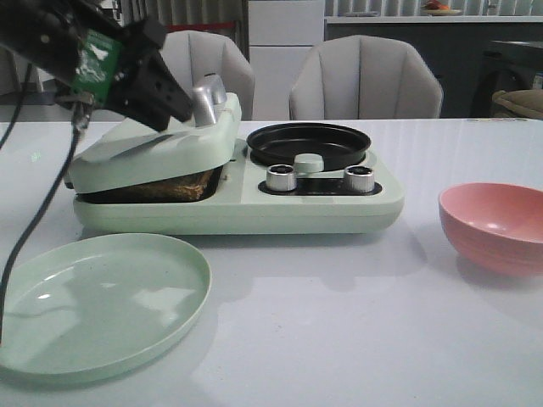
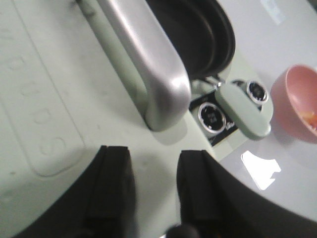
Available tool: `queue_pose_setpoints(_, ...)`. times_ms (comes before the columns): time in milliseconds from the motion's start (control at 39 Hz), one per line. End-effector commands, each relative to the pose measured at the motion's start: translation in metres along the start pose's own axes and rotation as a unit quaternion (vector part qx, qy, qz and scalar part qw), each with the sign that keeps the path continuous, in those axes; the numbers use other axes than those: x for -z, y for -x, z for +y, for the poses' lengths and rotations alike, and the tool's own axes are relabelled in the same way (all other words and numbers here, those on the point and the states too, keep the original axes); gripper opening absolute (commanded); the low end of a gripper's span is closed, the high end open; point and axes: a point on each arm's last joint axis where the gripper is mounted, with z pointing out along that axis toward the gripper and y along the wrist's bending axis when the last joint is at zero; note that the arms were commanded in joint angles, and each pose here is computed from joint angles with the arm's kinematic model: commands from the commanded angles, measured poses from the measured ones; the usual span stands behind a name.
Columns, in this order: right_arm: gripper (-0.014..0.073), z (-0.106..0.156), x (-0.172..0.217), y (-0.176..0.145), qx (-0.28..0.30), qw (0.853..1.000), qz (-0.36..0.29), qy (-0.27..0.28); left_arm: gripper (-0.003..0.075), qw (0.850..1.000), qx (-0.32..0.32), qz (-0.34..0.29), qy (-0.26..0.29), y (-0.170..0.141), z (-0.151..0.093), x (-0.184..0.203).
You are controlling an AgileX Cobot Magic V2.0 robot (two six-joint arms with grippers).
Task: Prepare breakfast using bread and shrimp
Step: 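Grasp the lid handle with the left gripper and close the lid, then release the handle and withdraw the left gripper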
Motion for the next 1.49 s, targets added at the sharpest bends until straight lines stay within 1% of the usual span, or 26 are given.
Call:
queue_pose_setpoints(0,0.0531,0.0,0.003,0.017,0.0,0.998,-0.059,-0.001,0.0301,1.0,-0.013,-0.015,-0.002,0.009,-0.011,0.002)
queue_pose_setpoints(179,0.0531,0.0,0.003,0.017,0.0,0.998,-0.059,-0.001,0.0301,1.0,-0.01,-0.012,-0.004,0.009,-0.01,0.001)
queue_pose_setpoints(333,0.0531,0.0,0.003,0.017,0.0,0.998,-0.059,-0.001,0.0301,0.999,-0.028,-0.017,0.002,0.012,-0.016,0.009)
queue_pose_setpoints(462,0.0531,0.0,0.003,0.017,0.0,0.998,-0.059,-0.001,0.0301,0.997,-0.07,-0.023,0.016,0.02,-0.025,0.026)
queue_pose_setpoints(538,0.0531,0.0,0.003,0.017,0.0,0.998,-0.059,-0.001,0.0301,0.996,-0.079,-0.027,0.039,0.028,-0.033,0.043)
queue_pose_setpoints(667,0.0531,0.0,0.003,0.017,0.0,0.998,-0.059,-0.001,0.0301,0.987,-0.112,-0.008,0.113,0.042,-0.045,0.079)
queue_pose_setpoints(692,0.0531,0.0,0.003,0.017,0.0,0.998,-0.059,-0.001,0.0301,0.983,-0.127,-0.001,0.136,0.045,-0.047,0.089)
queue_pose_setpoints(744,0.0531,0.0,0.003,0.017,0.0,0.998,-0.059,-0.001,0.0301,0.974,-0.136,0.007,0.18,0.05,-0.051,0.107)
queue_pose_setpoints(795,0.0531,0.0,0.003,0.017,0.0,0.998,-0.059,-0.001,0.03,0.966,-0.122,0.006,0.229,0.054,-0.054,0.126)
queue_pose_setpoints(821,0.0531,0.0,0.003,0.017,0.0,0.998,-0.059,-0.001,0.0298,0.958,-0.121,0.008,0.259,0.055,-0.053,0.135)
queue_pose_setpoints(846,0.0531,0.0,0.003,0.017,0.0,0.998,-0.059,-0.001,0.0295,0.953,-0.107,-0.003,0.283,0.057,-0.055,0.146)
queue_pose_setpoints(897,0.0531,0.0,0.003,0.017,0.0,0.998,-0.059,-0.001,0.0288,0.934,-0.105,-0.011,0.34,0.058,-0.055,0.164)
queue_pose_setpoints(949,0.0531,0.0,0.003,0.017,0.0,0.998,-0.059,-0.001,0.0277,0.921,-0.105,-0.024,0.373,0.058,-0.058,0.179)
queue_pose_setpoints(1026,0.0531,0.0,0.003,0.017,0.0,0.998,-0.059,-0.001,0.0263,0.911,-0.102,-0.043,0.398,0.055,-0.065,0.198)
queue_pose_setpoints(1077,0.0531,0.0,0.003,0.017,0.0,0.998,-0.059,-0.001,0.0257,0.911,-0.1,-0.055,0.396,0.053,-0.07,0.208)
queue_pose_setpoints(1179,0.0531,0.0,0.003,0.017,0.0,0.998,-0.059,-0.001,0.0258,0.917,-0.094,-0.078,0.381,0.043,-0.084,0.222)
queue_pose_setpoints(1282,0.0531,0.0,0.003,0.017,0.0,0.998,-0.059,-0.001,0.0258,0.931,-0.077,-0.119,0.335,0.023,-0.1,0.231)
queue_pose_setpoints(1359,0.0531,0.0,0.003,0.017,0.0,0.998,-0.059,-0.001,0.0258,0.937,-0.066,-0.155,0.305,0.006,-0.109,0.236)
queue_pose_setpoints(1462,0.0531,0.0,0.003,0.017,0.0,0.998,-0.059,-0.001,0.0258,0.933,-0.07,-0.208,0.286,-0.02,-0.117,0.245)
